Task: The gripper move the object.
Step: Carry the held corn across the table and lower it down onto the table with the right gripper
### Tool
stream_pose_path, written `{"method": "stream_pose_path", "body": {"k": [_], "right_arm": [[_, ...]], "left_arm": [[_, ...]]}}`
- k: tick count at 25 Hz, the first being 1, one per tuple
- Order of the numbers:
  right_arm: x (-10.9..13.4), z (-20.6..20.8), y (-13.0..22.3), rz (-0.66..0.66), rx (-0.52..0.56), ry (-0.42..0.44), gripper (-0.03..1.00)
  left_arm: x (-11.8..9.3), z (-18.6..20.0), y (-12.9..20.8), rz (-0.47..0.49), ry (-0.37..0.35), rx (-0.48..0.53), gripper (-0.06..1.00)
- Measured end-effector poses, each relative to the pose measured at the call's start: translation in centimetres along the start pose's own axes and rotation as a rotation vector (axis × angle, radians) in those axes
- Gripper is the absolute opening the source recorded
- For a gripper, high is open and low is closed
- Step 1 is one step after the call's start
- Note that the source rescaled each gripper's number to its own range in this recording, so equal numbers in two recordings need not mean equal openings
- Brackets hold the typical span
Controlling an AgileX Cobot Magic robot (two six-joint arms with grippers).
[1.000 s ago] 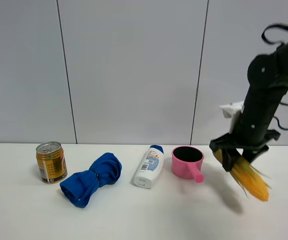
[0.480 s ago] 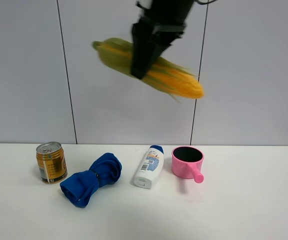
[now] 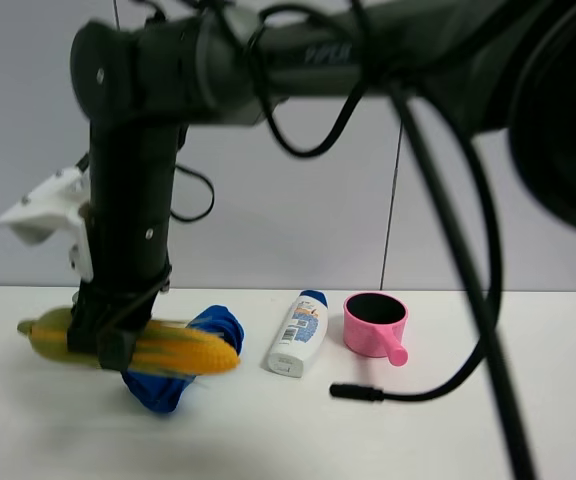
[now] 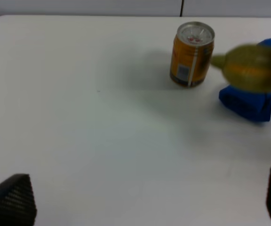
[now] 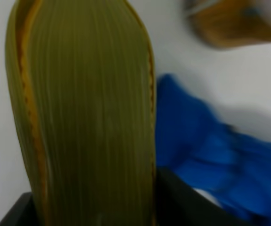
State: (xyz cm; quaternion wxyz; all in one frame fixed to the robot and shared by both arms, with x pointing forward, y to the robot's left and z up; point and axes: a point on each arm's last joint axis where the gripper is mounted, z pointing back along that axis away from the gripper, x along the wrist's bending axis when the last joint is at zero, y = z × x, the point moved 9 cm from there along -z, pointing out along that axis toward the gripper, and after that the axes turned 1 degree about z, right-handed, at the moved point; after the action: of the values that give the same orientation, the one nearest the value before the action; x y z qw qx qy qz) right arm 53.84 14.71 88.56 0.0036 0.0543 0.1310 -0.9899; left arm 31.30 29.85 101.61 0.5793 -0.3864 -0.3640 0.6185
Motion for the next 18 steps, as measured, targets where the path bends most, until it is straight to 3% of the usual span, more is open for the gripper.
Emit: {"method": "stream_pose_path", "body": {"k": [6,18], "right_arm": [[2.3,-4.8,0.6,0.028,0.074,-0.062,0.00],[2.0,-6.6,0.9,0.184,0.085,-0.051,0.00]], "left_arm": [[0.0,0.0,0.0,0.000,0.000,0.000,1.00],[0.0,0.0,0.0,0.000,0.000,0.000,1.00]]}}
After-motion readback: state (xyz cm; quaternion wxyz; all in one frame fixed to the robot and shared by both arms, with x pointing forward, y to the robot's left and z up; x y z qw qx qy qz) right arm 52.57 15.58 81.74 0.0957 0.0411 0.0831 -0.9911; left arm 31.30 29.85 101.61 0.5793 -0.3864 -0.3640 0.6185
